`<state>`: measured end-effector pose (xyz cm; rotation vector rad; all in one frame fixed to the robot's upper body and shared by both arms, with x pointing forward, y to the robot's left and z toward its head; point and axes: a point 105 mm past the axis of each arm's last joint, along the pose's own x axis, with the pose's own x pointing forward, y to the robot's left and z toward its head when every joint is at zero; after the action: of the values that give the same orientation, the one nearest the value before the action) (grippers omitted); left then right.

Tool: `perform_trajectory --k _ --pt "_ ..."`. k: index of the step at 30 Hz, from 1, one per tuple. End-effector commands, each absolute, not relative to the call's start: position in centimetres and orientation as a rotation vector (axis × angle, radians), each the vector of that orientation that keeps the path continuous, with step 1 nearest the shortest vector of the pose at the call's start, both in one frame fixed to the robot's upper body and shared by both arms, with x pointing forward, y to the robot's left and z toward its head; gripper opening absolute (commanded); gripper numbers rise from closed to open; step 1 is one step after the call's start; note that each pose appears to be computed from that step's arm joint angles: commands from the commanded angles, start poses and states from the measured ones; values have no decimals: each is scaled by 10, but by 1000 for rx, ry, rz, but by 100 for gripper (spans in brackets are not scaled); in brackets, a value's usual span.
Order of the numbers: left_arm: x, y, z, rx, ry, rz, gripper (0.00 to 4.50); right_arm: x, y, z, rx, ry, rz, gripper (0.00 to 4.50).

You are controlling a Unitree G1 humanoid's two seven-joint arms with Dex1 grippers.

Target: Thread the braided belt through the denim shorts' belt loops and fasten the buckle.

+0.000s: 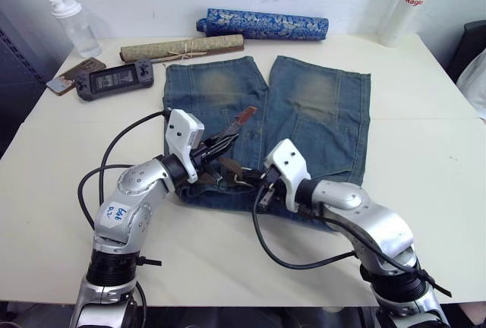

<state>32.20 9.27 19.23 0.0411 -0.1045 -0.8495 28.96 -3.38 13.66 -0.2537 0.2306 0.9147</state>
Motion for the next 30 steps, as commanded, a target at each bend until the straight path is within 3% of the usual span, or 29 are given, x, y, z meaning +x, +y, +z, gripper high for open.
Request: perform_trajectory --k 1,12,16,20,30 --pt "317 96 211 51 -177 -853 0 294 -37 109 -285 314 875 7" --pt "313 125 234 20 -215 -762 0 296 -43 97 -354 345 858 7" --pt "309 137 216 45 -150 -733 0 295 -43 98 -333 346 854 7" --pt "305 134 191 79 -92 -743 0 293 -39 111 -276 315 874 7" --pt "315 126 191 52 -111 -735 0 278 -41 172 -145 152 959 7"
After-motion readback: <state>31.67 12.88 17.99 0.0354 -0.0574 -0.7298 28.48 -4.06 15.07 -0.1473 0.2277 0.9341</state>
